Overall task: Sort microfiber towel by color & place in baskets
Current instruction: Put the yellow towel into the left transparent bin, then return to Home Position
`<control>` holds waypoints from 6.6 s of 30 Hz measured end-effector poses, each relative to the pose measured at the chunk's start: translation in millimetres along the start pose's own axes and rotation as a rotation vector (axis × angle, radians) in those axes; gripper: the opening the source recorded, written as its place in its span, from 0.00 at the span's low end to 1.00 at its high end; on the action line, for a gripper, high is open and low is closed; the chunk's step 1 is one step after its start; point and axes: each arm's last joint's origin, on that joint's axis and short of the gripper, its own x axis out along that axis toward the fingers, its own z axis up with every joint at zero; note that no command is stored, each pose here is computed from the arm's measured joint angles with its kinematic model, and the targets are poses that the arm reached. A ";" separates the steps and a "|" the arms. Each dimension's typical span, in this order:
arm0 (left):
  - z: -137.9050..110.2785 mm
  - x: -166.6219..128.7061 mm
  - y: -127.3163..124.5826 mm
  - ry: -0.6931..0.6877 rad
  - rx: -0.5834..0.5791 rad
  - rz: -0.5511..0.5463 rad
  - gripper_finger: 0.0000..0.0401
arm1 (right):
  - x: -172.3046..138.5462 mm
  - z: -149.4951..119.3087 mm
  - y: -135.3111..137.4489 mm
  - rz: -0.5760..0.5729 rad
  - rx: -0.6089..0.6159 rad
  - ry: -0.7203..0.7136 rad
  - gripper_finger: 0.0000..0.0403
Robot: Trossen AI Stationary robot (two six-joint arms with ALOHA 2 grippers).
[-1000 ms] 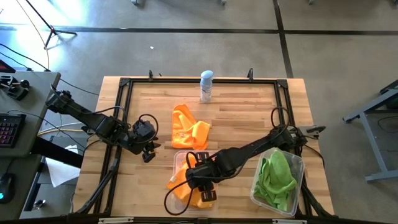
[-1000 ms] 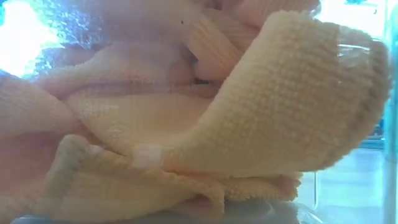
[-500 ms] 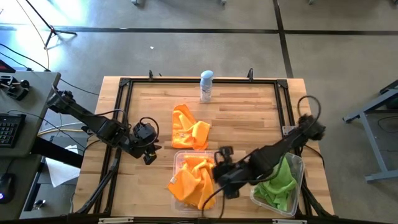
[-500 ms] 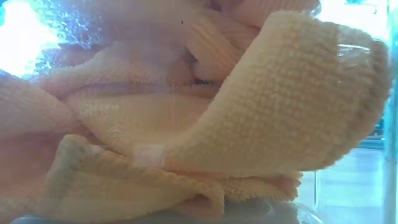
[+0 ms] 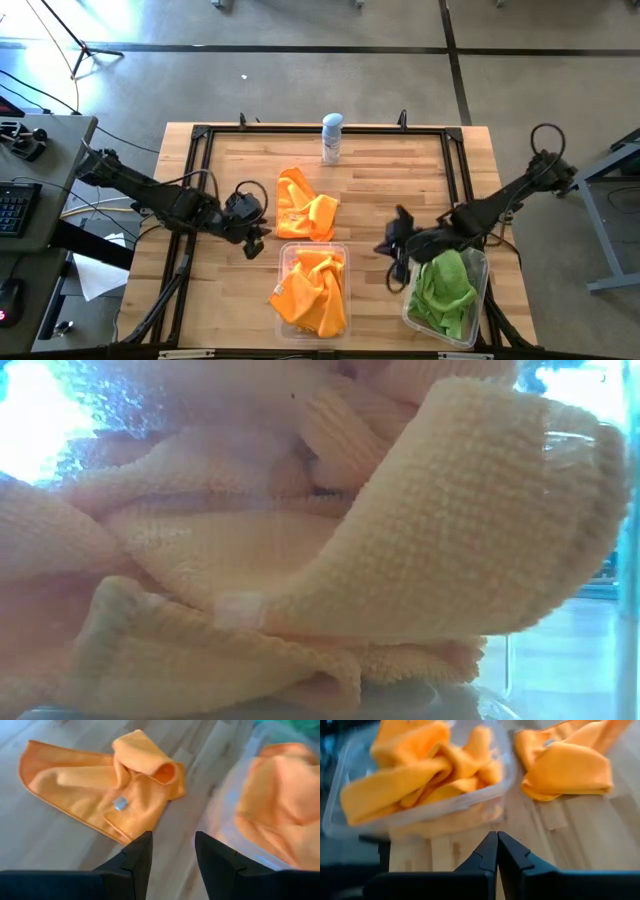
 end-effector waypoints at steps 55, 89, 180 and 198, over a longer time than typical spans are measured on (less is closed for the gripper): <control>45.2 199.2 100.3 0.321 0.323 0.074 0.03 | -7.1 37.9 -111.8 -0.364 0.388 -0.232 0.00; 103.0 -60.4 -138.0 -0.225 0.276 -0.112 0.00 | -13.1 -5.6 -84.7 -0.329 0.073 0.151 0.00; 28.2 -8.6 -72.0 -0.112 0.424 -0.027 0.00 | -20.2 -19.8 -49.1 -0.269 0.070 0.061 0.00; -79.8 18.9 92.9 -0.611 0.292 -0.389 0.00 | -20.2 -15.3 -53.3 -0.365 0.165 -0.050 0.00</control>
